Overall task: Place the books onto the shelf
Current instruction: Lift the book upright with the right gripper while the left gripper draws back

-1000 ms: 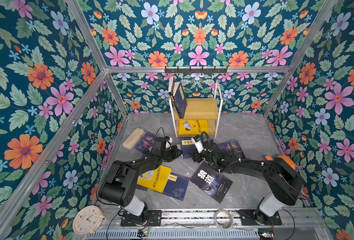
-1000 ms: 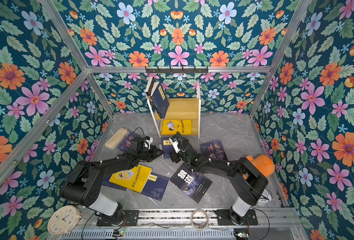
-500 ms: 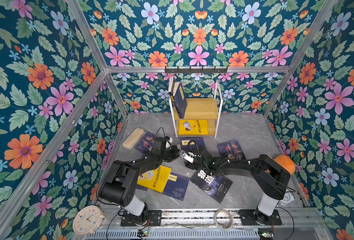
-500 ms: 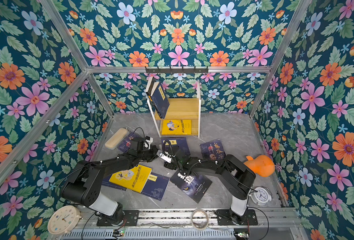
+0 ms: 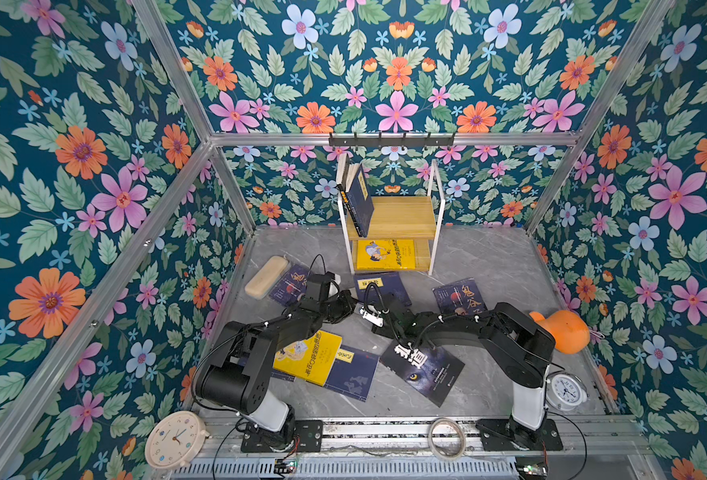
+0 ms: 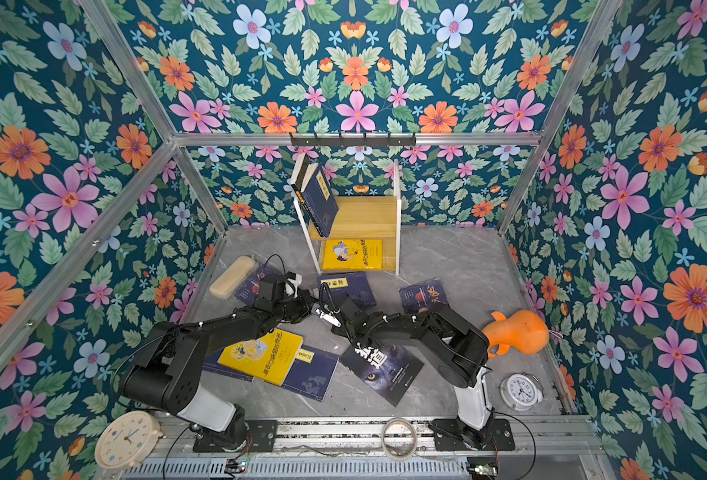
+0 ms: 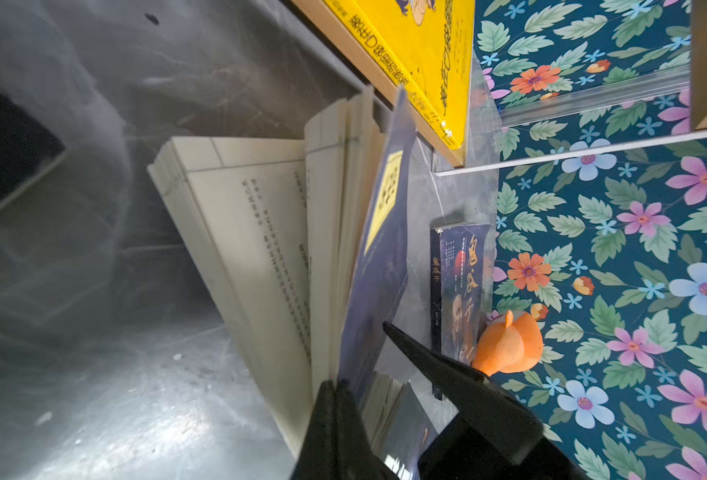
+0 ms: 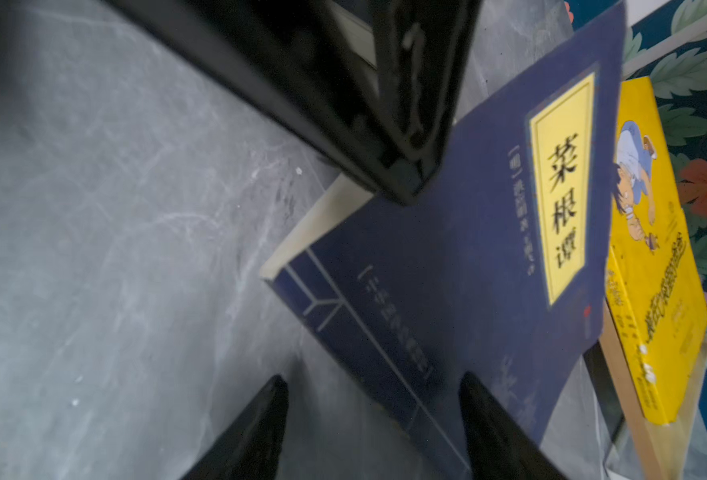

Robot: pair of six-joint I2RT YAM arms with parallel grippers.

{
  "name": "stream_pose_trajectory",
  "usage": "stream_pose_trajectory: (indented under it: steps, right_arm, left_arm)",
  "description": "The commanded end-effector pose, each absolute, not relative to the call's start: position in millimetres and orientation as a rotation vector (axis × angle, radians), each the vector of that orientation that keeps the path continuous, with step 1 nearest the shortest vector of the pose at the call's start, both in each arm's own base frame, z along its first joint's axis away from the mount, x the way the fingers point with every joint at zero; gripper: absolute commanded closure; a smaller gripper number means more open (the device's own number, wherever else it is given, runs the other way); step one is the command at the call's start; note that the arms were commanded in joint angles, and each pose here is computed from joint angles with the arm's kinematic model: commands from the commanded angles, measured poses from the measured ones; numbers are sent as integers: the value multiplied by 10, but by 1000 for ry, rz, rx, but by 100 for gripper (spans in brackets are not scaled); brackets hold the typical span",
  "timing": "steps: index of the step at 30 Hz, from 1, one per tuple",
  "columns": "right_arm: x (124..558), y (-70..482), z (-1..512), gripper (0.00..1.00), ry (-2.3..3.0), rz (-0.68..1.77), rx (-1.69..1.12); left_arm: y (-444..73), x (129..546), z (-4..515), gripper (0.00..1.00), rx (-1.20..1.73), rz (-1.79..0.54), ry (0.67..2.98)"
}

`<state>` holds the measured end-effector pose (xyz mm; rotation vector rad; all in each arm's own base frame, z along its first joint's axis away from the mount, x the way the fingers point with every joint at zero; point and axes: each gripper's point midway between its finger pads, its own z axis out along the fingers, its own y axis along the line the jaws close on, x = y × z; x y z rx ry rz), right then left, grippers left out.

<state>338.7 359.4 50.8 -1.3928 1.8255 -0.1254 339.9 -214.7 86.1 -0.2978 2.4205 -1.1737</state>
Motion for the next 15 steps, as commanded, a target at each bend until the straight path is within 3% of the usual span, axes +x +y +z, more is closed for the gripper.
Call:
stream_pose_trajectory:
  steps: [1,9,11,14,15]
  right_arm:
    - [3484,3569,588,47,1817,-173,-1340]
    - [3620,3494,677,54,1813,-200,-1251]
    - [3661,3472,711,69,1812,-196,-1224]
    - [3634,3457,661,100,1844,-165,-1246]
    - [3625,3462,668,100,1846,-161,-1254]
  left_arm:
    - [-2244,3362,963,100,-231,-1248,2398]
    - [-2251,3359,948,100,-238,-1256,2400]
    - [-2253,3363,954,100,-232,-1254,2401]
    - [-2252,3358,946,100,-234,-1252,2406]
    - [-2252,3356,945,100,-236,-1256,2402]
